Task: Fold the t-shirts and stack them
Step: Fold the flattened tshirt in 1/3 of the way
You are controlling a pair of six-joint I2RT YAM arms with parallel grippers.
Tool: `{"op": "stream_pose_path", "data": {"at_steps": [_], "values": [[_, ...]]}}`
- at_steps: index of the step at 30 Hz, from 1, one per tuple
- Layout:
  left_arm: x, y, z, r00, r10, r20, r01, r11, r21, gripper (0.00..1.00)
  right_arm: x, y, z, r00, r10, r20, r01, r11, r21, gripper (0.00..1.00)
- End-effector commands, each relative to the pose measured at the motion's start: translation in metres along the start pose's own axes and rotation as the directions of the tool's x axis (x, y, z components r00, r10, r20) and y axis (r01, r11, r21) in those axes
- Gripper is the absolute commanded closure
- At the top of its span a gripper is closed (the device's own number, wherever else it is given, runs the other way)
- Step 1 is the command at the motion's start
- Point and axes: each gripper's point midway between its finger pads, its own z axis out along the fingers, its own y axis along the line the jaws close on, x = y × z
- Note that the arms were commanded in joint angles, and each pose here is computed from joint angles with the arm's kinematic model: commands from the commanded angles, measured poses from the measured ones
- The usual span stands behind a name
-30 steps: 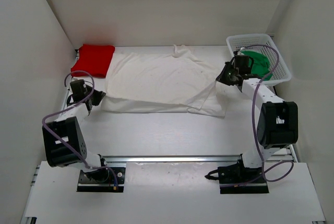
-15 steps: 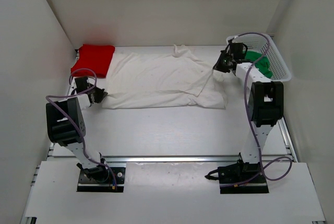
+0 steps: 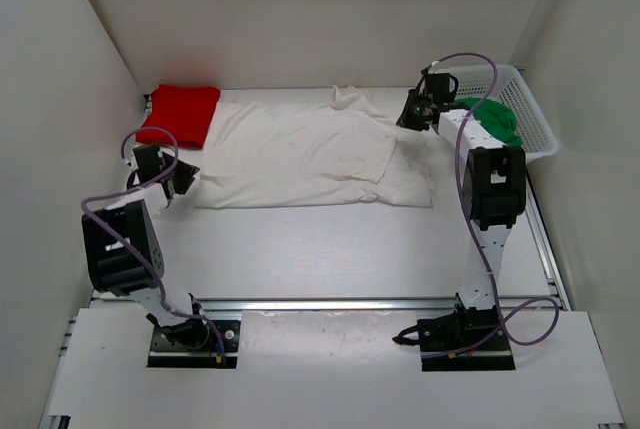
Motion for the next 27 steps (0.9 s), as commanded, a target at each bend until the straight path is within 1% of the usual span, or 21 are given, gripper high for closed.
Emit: {"op": "stream_pose_path", "data": {"at_steps": [1, 2, 3, 4, 5, 6, 7, 8, 9, 10, 11, 13, 14, 15, 17, 20, 22, 24, 26, 27], "values": [[-0.024, -0.024, -0.039, 0.992, 0.039, 0.119, -0.047, 0.997, 0.068, 0.55, -0.030, 0.011, -0.014, 0.997, -0.027, 0.078, 0.028, 0.999, -0.016, 0.86], [-0.014, -0.025, -0.047, 0.991, 0.052, 0.123, -0.062, 0.995, 0.082, 0.54, -0.032, 0.010, -0.021, 0.997, -0.018, 0.080, 0.019, 1.000, -0.012, 0.82], [-0.006, -0.017, -0.049, 0.990, 0.064, 0.123, -0.073, 0.995, 0.069, 0.54, -0.042, 0.016, -0.036, 0.994, -0.020, 0.108, 0.022, 1.000, -0.019, 0.79], [-0.003, -0.023, -0.057, 0.989, 0.074, 0.131, -0.086, 0.992, 0.088, 0.56, -0.031, 0.011, -0.038, 0.996, -0.011, 0.086, 0.012, 1.000, -0.011, 0.79], [0.005, -0.018, -0.062, 0.989, 0.076, 0.125, -0.087, 0.993, 0.086, 0.59, -0.028, 0.014, -0.053, 0.994, -0.005, 0.107, 0.007, 1.000, -0.017, 0.79], [0.014, -0.005, -0.063, 0.992, 0.068, 0.111, -0.076, 0.994, 0.075, 0.60, -0.045, 0.028, -0.078, 0.982, -0.009, 0.189, 0.019, 0.999, -0.050, 0.78], [0.020, -0.003, -0.065, 0.994, 0.054, 0.092, -0.062, 0.995, 0.084, 0.61, -0.013, 0.014, -0.076, 0.990, 0.007, 0.142, -0.004, 1.000, -0.016, 0.79], [0.031, 0.007, -0.066, 0.998, 0.023, 0.063, -0.028, 0.995, 0.091, 0.62, 0.000, 0.013, -0.091, 0.986, 0.026, 0.163, -0.022, 0.999, -0.023, 0.83], [0.038, 0.022, -0.064, 0.999, 0.001, 0.044, -0.004, 0.997, 0.075, 0.64, 0.014, 0.013, -0.107, 0.981, 0.046, 0.188, -0.039, 0.998, -0.043, 0.92], [0.044, 0.027, -0.063, 1.000, -0.003, 0.022, 0.001, 0.997, 0.077, 0.63, 0.022, 0.011, -0.114, 0.978, 0.069, 0.195, -0.059, 0.997, -0.056, 0.96], [0.046, 0.036, -0.062, 1.000, -0.005, 0.017, 0.005, 0.998, 0.056, 0.63, 0.040, 0.006, -0.127, 0.975, 0.094, 0.199, -0.083, 0.994, -0.064, 1.00], [0.050, 0.047, -0.056, 1.000, -0.025, -0.001, 0.025, 0.999, 0.023, 0.61, 0.064, -0.001, -0.145, 0.960, 0.148, 0.236, -0.130, 0.987, -0.091, 1.00], [0.055, 0.046, -0.054, 0.999, -0.036, -0.022, 0.037, 0.999, 0.031, 0.61, 0.075, -0.006, -0.145, 0.962, 0.163, 0.221, -0.148, 0.986, -0.082, 1.00], [0.057, 0.050, -0.051, 0.998, -0.063, -0.029, 0.063, 0.998, 0.024, 0.58, 0.086, -0.011, -0.152, 0.956, 0.184, 0.226, -0.171, 0.982, -0.078, 1.00], [0.060, 0.055, -0.046, 0.996, -0.080, -0.043, 0.080, 0.997, 0.010, 0.56, 0.107, -0.026, -0.156, 0.953, 0.209, 0.217, -0.205, 0.978, -0.045, 0.96], [0.058, 0.059, -0.041, 0.995, -0.094, -0.031, 0.094, 0.996, -0.002, 0.54, 0.133, -0.054, -0.160, 0.947, 0.250, 0.203, -0.257, 0.966, 0.012, 0.81], [0.056, 0.057, -0.038, 0.994, -0.102, -0.029, 0.102, 0.995, 0.002, 0.52, 0.148, -0.069, -0.162, 0.945, 0.266, 0.189, -0.279, 0.959, 0.045, 0.75], [0.058, 0.058, -0.034, 0.994, -0.102, -0.035, 0.102, 0.995, -0.008, 0.55, 0.163, -0.079, -0.160, 0.947, 0.274, 0.170, -0.290, 0.954, 0.081, 0.71], [0.060, 0.059, -0.030, 0.994, -0.100, -0.040, 0.099, 0.995, -0.019, 0.57, 0.165, -0.082, -0.158, 0.947, 0.266, 0.178, -0.286, 0.953, 0.095, 0.66], [0.059, 0.057, -0.028, 0.995, -0.093, -0.036, 0.093, 0.996, -0.017, 0.60, 0.167, -0.085, -0.154, 0.947, 0.271, 0.172, -0.290, 0.952, 0.099, 0.65]]}}
